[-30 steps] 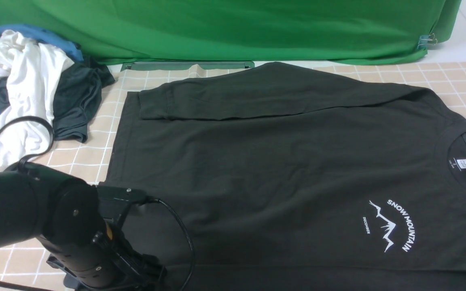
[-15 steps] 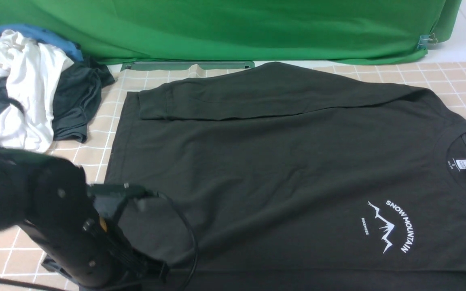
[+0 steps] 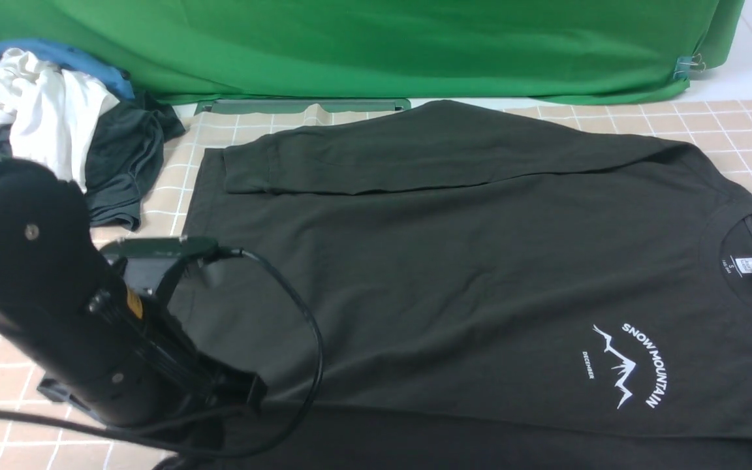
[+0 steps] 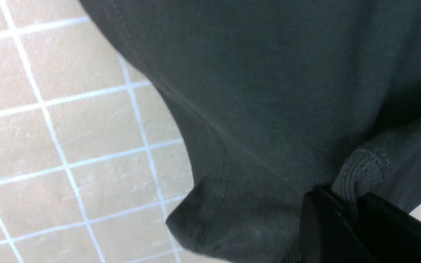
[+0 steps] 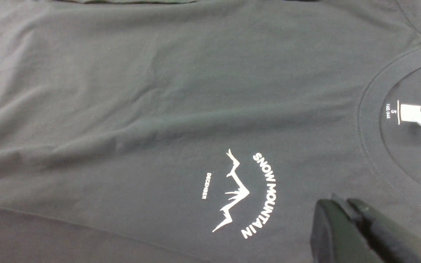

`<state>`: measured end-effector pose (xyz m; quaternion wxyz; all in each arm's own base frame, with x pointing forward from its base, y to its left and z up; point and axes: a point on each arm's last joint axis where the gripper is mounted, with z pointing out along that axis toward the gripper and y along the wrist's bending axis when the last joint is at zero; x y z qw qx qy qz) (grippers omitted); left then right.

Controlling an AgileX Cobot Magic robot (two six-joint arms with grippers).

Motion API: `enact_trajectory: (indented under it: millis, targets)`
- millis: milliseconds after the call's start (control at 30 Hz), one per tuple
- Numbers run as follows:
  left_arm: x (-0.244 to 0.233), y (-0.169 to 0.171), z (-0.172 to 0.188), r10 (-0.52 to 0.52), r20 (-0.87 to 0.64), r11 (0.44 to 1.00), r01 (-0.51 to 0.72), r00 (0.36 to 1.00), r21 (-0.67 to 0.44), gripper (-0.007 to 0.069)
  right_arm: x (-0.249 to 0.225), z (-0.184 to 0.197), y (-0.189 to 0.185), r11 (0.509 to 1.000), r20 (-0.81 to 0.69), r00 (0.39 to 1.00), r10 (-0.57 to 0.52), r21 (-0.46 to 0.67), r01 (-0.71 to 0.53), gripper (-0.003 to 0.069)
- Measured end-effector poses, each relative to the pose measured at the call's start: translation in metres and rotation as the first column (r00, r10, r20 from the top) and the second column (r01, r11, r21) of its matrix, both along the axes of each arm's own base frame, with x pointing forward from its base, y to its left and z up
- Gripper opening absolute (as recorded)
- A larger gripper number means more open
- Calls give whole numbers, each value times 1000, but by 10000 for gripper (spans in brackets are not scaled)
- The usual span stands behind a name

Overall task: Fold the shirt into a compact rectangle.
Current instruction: 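Grasp the left edge of the dark T-shirt lying flat on the table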

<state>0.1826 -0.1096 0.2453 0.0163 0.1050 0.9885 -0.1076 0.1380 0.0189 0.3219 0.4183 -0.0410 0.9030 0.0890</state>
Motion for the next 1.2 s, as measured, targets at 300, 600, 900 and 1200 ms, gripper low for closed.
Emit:
enact_trajectory:
  millis: [300,600,900,1200]
  targets:
    - [-13,3,-37,50,-20,998,-51,999,-38,57,0,0,0,1000,6,1000,-1,4,1,71]
    - [-3,-3,-27,3,78,996,4,997,-88,286,1,1,1,1000,9,1000,-2,19,2,71]
    - [1,28,-13,83,51,955,-94,995,281,393,1,1,1,1000,9,1000,-2,21,2,75]
    - [-22,33,-55,211,-60,969,-200,976,145,147,1,1,1,1000,9,1000,-2,25,1,90]
